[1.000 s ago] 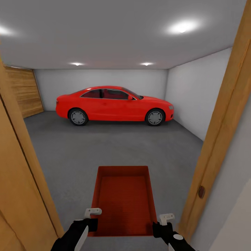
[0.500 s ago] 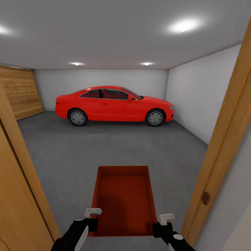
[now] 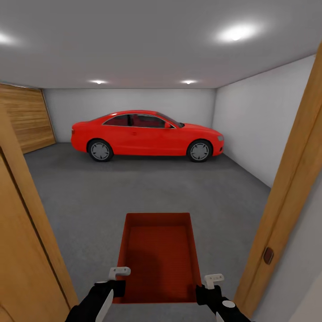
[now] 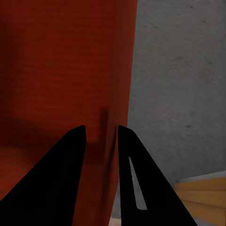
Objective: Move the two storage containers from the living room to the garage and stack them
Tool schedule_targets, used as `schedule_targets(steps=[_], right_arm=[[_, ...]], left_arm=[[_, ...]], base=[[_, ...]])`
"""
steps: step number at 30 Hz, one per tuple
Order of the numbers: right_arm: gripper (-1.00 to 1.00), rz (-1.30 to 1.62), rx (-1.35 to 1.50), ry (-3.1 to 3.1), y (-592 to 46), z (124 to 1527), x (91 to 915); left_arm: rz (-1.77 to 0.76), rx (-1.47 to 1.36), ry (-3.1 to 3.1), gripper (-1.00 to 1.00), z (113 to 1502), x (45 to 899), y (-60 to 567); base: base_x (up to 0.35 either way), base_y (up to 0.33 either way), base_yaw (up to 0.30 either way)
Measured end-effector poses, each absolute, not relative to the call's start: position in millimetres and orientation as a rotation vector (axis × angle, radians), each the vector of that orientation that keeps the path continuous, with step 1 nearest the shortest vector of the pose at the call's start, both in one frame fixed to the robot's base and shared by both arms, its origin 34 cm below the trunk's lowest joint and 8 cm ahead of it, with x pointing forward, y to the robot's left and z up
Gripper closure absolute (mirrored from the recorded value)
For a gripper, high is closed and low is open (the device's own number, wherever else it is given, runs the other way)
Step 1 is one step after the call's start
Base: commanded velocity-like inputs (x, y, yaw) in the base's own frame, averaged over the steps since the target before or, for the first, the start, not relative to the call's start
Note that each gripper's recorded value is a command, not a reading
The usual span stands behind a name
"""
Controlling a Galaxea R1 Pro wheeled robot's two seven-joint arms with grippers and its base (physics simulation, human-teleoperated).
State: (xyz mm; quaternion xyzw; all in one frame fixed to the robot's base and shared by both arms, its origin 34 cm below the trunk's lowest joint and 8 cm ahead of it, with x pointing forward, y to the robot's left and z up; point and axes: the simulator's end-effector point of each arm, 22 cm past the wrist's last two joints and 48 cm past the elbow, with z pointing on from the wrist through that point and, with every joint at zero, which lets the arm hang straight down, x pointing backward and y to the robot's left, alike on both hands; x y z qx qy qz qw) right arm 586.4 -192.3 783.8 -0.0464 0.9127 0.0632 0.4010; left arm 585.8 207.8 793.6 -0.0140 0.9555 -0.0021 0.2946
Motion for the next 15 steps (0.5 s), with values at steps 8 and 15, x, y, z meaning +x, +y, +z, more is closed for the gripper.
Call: schedule_targets(steps=[8,15], right_arm=[[1.0,0.16,-0.117,2.308,-192.2,783.8,586.4],[1.0,0.16,-0.117,2.308,-192.3,783.9,586.4]], left_arm=[[-0.006,-0.037,2.543,1.0,793.6,585.8,207.8],[-0.006,-0.037,2.543,1.0,793.7,585.8,207.8]], base=[[0.002,0.006,0.0],[0.022,0.0,0.0]])
